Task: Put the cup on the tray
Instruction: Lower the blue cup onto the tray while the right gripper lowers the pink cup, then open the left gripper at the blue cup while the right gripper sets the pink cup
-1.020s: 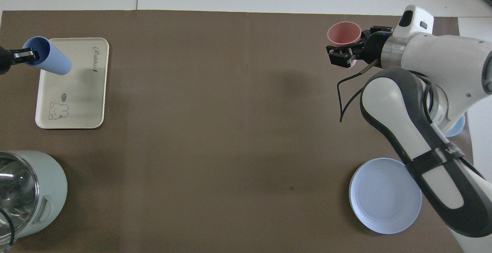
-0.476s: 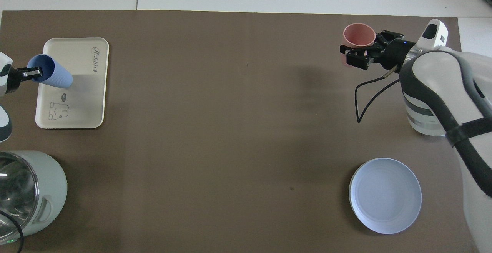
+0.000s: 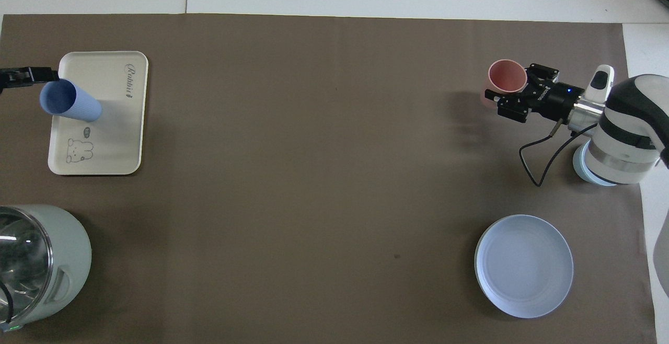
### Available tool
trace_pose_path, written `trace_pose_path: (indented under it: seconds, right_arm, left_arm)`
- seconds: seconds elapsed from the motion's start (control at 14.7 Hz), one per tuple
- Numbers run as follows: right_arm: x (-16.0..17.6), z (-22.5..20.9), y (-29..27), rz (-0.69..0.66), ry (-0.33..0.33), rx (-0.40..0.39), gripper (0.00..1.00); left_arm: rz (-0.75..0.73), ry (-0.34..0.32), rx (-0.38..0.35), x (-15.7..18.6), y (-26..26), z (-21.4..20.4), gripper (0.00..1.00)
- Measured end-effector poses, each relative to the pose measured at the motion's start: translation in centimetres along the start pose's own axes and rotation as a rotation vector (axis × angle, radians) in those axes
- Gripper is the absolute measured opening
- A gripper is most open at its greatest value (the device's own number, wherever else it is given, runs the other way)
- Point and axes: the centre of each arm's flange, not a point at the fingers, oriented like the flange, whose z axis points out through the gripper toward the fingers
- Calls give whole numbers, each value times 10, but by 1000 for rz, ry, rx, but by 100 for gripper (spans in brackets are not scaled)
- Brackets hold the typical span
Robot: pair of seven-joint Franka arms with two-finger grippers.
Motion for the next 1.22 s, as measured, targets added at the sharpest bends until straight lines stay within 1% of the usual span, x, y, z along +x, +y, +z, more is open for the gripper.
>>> trace_pose_path:
  seconds: [0.07, 0.2, 0.34, 0.54, 0.68, 0.82, 1.02, 1.09, 1.22]
  right_arm:
    - [-10, -3, 1, -11, -3, 4, 85]
    - [-23, -2, -3, -10, 20, 1, 85]
    - [-31, 2, -6, -16, 39, 0, 85]
    - [-36, 4, -7, -23, 40, 0, 85]
    - [-38, 7, -8, -16, 63, -7, 85]
    - [-38, 11, -10, -11, 81, -9, 85]
    - [-39, 12, -11, -12, 79, -8, 85]
    - [-40, 12, -11, -11, 79, -8, 85]
    - [-42, 12, -12, -8, 77, -7, 84]
  left_arm:
    - [20, -38, -12, 10, 6, -16, 100]
    - [83, -132, 21, 22, 32, -38, 100]
    - [85, -210, 58, 29, 86, -56, 100]
    - [70, -327, 72, 22, 169, -72, 100]
    - [88, -381, 76, 13, 198, -87, 100]
    - [97, -389, 77, 4, 205, -121, 100]
    - [88, -377, 86, -21, 196, -174, 100]
    - [84, -374, 88, -29, 193, -187, 100]
    - [78, -372, 90, -40, 189, -198, 100]
